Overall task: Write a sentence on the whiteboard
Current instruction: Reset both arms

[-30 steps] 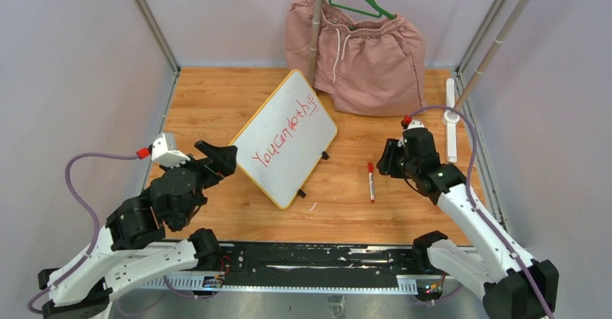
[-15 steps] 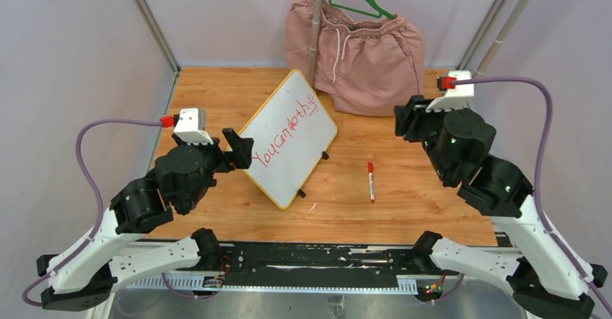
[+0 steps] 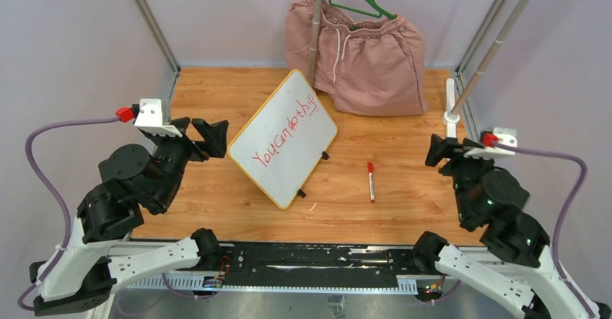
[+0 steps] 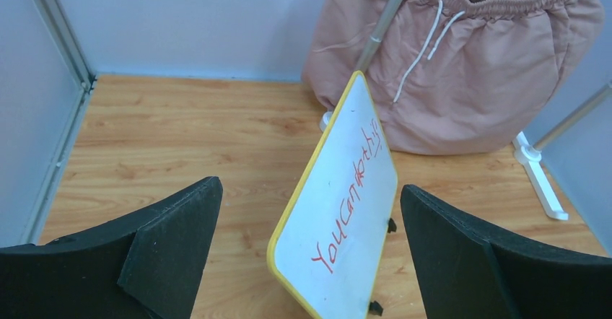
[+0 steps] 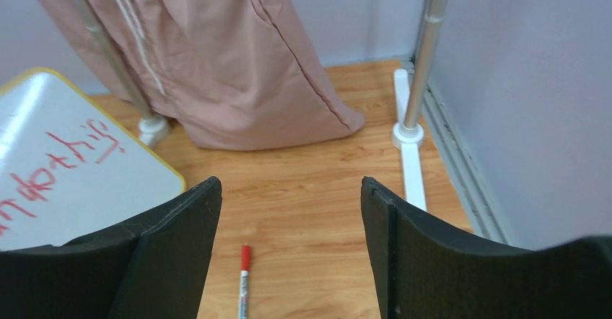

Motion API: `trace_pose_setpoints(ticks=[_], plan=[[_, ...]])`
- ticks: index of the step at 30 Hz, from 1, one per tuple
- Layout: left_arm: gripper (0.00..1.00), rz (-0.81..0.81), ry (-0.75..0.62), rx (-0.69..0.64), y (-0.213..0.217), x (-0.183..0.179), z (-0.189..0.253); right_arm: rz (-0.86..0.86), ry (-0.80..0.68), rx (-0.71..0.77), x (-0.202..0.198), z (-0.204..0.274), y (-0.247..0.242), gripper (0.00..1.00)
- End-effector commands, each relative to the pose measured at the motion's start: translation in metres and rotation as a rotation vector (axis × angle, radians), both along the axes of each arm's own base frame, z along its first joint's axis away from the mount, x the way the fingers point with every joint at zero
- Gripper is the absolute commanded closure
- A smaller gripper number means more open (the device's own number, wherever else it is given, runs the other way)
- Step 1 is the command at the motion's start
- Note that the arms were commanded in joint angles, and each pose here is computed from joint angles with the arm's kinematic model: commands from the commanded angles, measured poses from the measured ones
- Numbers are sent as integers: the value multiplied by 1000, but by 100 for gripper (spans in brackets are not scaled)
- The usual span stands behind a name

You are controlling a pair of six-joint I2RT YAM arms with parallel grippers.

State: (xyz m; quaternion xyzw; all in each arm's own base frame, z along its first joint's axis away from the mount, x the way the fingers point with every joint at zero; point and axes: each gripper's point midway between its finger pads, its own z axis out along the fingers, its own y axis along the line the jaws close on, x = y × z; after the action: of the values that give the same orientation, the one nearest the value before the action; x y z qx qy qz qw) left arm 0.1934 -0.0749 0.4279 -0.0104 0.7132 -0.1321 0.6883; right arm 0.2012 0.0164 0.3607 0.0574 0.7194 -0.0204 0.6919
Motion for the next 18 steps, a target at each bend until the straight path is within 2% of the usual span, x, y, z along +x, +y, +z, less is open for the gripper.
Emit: trace_pose_setpoints(ticks=[1,10,18], plan=[[0,-31,-31,-21,-2,-2,7,147,-187,89,-15,29,4,25],[0,-7,-29,-19,3,-3,-3,246,-177,86,-19,20,19,25],[0,18,-51,-36,10,-2,6,243,-139,213,-5,63,42,25]])
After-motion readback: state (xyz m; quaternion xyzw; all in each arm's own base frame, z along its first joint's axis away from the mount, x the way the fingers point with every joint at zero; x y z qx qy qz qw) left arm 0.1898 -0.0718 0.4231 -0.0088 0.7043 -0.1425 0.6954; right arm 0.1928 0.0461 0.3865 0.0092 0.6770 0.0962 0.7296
